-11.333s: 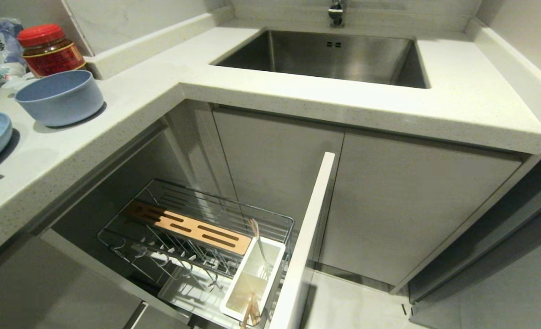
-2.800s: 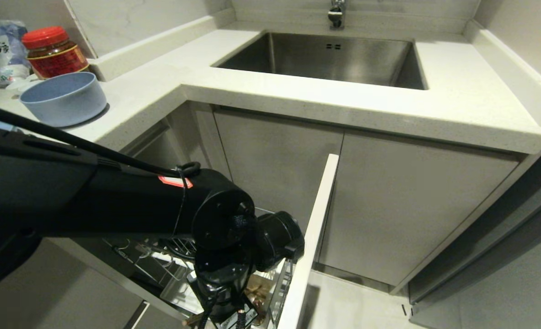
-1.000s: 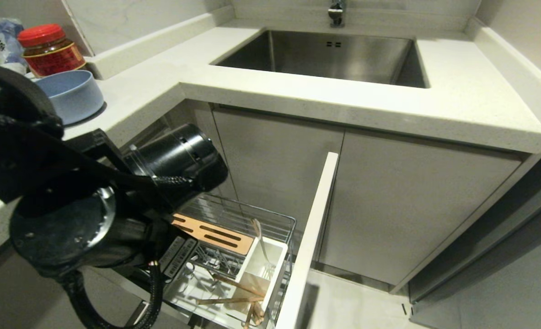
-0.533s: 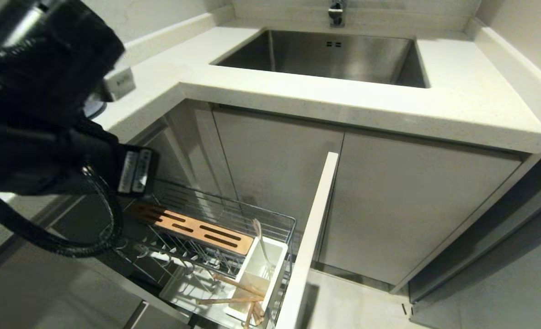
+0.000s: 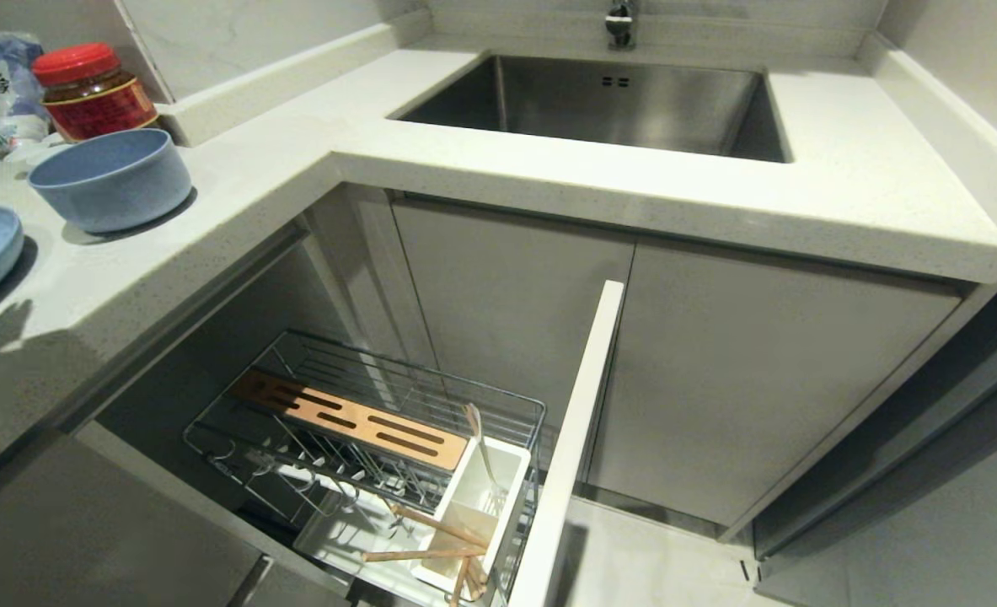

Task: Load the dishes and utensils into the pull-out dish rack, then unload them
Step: Pick up the fork and place it in the cupboard

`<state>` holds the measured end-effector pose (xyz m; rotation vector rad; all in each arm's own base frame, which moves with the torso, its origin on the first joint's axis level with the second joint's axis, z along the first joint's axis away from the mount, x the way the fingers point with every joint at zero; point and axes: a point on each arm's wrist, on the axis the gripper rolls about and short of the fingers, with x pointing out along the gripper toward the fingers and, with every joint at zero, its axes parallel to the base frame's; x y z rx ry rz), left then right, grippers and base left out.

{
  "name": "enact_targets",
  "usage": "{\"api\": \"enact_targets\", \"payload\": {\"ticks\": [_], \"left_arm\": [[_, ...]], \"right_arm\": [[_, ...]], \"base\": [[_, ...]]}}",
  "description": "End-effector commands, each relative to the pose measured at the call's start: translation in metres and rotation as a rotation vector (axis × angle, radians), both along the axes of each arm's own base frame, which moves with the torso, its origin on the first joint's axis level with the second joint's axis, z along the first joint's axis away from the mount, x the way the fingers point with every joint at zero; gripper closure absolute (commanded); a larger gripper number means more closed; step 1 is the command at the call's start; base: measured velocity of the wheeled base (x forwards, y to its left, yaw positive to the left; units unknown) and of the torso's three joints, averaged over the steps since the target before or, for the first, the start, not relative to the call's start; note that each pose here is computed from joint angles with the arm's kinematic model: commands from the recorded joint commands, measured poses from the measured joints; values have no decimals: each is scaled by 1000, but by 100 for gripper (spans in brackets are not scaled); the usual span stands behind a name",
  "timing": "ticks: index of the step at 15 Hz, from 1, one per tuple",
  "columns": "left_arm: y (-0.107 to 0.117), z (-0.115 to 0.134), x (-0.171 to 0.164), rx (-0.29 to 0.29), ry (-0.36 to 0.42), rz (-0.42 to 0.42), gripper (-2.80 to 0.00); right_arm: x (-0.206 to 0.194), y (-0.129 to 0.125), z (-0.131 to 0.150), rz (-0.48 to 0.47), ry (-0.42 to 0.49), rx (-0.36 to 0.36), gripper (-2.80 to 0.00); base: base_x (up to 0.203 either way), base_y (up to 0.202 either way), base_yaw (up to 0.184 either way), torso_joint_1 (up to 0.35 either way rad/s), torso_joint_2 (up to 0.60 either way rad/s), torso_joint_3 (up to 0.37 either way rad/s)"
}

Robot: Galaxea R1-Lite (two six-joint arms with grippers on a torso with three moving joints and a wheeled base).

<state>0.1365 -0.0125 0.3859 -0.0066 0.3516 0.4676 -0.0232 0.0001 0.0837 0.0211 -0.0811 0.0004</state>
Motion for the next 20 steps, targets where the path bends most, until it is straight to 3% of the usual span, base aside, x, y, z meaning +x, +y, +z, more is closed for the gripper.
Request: {"api": "enact_targets", "payload": {"ticks": [1,7,10,15,20], "left_arm": [[29,12,-33,5,-67,118,0],[70,21,-63,13,-91,285,0],[85,20,-75,41,-61,259,0],[123,7,-51,28,64,149,0],[134,1,-44,12,123,89,0]], "right_arm": [[2,0,-7,0,26,0,0],[2,0,-7,0,25,0,0],[2,0,-7,0,24,0,0],[2,0,-7,0,24,0,0],[2,0,-7,0,25,0,0]], "base": [[0,0,0,0,0,0],[0,0,0,0,0,0],[0,0,0,0,0,0],[0,0,0,0,0,0],[0,0,0,0,0,0]]}}
